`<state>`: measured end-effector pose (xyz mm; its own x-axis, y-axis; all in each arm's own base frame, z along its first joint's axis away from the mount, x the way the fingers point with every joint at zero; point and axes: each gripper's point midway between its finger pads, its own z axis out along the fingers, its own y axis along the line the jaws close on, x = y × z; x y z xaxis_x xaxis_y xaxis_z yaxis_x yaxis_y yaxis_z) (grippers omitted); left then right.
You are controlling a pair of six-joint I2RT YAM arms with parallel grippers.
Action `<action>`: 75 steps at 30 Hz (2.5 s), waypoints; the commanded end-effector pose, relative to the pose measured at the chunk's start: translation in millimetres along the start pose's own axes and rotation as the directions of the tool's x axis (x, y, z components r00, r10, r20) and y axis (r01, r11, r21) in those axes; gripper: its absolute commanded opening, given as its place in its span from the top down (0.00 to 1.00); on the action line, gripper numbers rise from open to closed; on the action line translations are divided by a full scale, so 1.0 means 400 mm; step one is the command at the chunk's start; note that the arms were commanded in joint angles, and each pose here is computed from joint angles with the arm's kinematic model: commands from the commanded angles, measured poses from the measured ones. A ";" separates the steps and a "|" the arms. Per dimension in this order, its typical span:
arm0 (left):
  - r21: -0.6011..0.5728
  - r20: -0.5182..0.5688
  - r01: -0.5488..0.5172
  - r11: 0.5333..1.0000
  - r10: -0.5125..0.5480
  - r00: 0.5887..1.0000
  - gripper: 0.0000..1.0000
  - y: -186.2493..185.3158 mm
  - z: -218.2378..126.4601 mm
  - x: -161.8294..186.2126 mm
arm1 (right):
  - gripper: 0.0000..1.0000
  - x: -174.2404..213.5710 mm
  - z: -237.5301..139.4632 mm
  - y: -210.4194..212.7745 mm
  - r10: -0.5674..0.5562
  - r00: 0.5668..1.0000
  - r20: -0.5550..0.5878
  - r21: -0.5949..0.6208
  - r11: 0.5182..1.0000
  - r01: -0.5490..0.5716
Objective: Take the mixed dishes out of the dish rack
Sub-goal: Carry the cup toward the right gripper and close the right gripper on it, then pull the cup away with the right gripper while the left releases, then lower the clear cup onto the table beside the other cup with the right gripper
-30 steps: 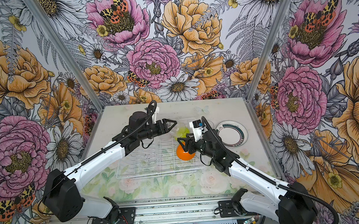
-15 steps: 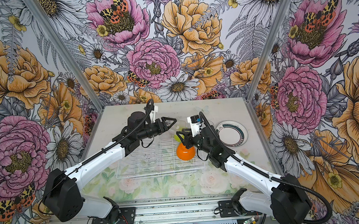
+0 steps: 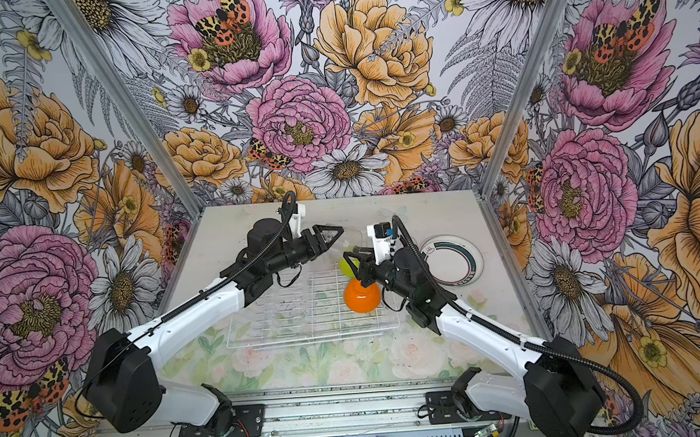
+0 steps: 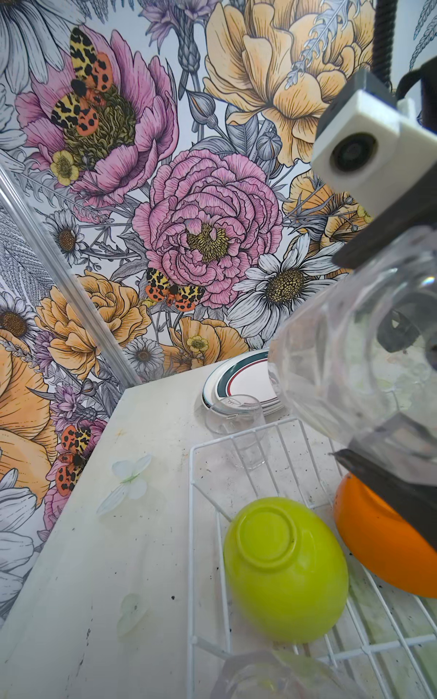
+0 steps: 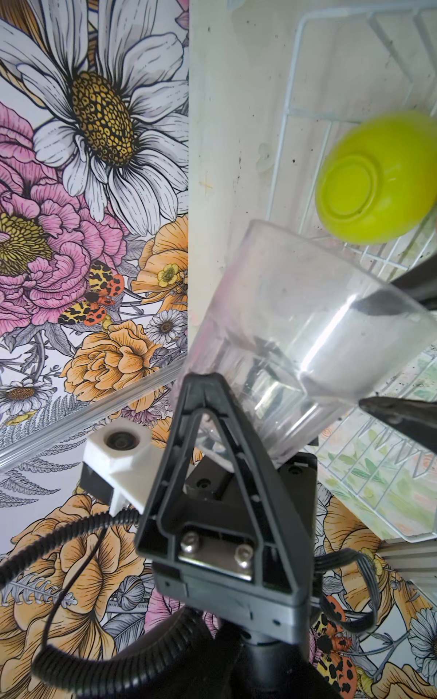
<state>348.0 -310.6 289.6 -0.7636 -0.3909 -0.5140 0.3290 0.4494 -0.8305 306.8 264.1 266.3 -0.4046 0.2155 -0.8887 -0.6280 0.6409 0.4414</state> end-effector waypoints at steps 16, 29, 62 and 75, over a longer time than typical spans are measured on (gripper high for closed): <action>0.102 -0.144 0.063 0.993 -0.048 0.988 0.45 -0.045 0.042 0.127 | 0.77 -0.121 0.013 0.055 0.015 0.987 0.163 -0.089 0.996 -0.001; 0.075 -0.109 0.046 0.996 -0.038 0.993 0.39 -0.022 0.024 0.126 | 1.00 -0.107 -0.030 -0.066 0.093 0.971 0.221 0.112 0.986 -0.120; -0.098 0.031 -0.159 0.982 0.163 0.986 0.01 -0.001 -0.083 0.066 | 1.00 0.103 -0.263 -0.349 0.299 0.954 -0.029 0.712 0.676 -0.191; -0.122 0.066 -0.170 0.978 0.178 0.982 0.01 0.010 -0.121 0.067 | 1.00 0.221 -0.186 -0.393 0.446 0.850 -0.279 0.658 0.734 -0.169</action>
<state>303.3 -285.7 281.5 -0.6840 -0.3568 -0.6363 0.3722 0.5794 -0.7251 309.6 114.4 111.7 -0.8030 0.3157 -0.5055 0.1278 0.9197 0.3713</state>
